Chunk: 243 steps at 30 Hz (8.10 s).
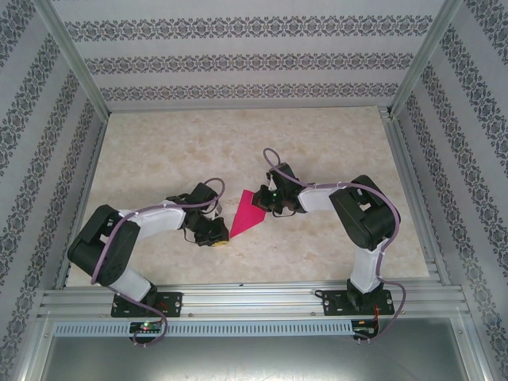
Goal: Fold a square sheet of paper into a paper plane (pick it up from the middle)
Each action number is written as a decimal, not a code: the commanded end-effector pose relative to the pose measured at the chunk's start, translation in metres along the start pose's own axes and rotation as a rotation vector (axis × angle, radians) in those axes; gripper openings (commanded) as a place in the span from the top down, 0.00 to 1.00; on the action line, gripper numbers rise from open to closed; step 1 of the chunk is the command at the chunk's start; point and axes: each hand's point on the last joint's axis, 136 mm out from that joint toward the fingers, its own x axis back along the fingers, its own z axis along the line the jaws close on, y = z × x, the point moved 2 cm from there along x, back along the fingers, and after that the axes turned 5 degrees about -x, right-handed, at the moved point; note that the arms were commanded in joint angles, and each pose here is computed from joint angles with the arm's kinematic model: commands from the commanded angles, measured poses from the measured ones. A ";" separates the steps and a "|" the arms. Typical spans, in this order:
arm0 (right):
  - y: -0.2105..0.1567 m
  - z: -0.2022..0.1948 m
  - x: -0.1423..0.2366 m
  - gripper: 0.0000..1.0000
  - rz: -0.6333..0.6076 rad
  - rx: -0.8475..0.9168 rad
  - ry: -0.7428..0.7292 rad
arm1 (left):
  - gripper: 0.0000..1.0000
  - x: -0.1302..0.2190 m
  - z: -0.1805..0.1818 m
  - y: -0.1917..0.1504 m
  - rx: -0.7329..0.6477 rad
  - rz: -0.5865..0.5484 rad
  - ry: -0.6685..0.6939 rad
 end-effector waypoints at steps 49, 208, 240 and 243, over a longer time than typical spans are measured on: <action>-0.001 -0.012 -0.007 0.94 -0.063 -0.006 -0.090 | 0.96 -0.029 0.020 0.029 0.002 -0.025 0.117; -0.032 0.041 -0.004 0.64 0.069 0.015 0.162 | 0.72 -0.023 -0.026 0.073 -0.127 -0.039 0.088; 0.021 0.037 0.170 0.88 -0.347 0.695 -1.120 | 0.61 0.144 0.033 0.058 0.123 -0.865 0.306; 0.008 0.041 0.132 0.86 -0.285 0.751 -1.140 | 0.60 0.163 0.054 0.045 0.202 -0.945 0.373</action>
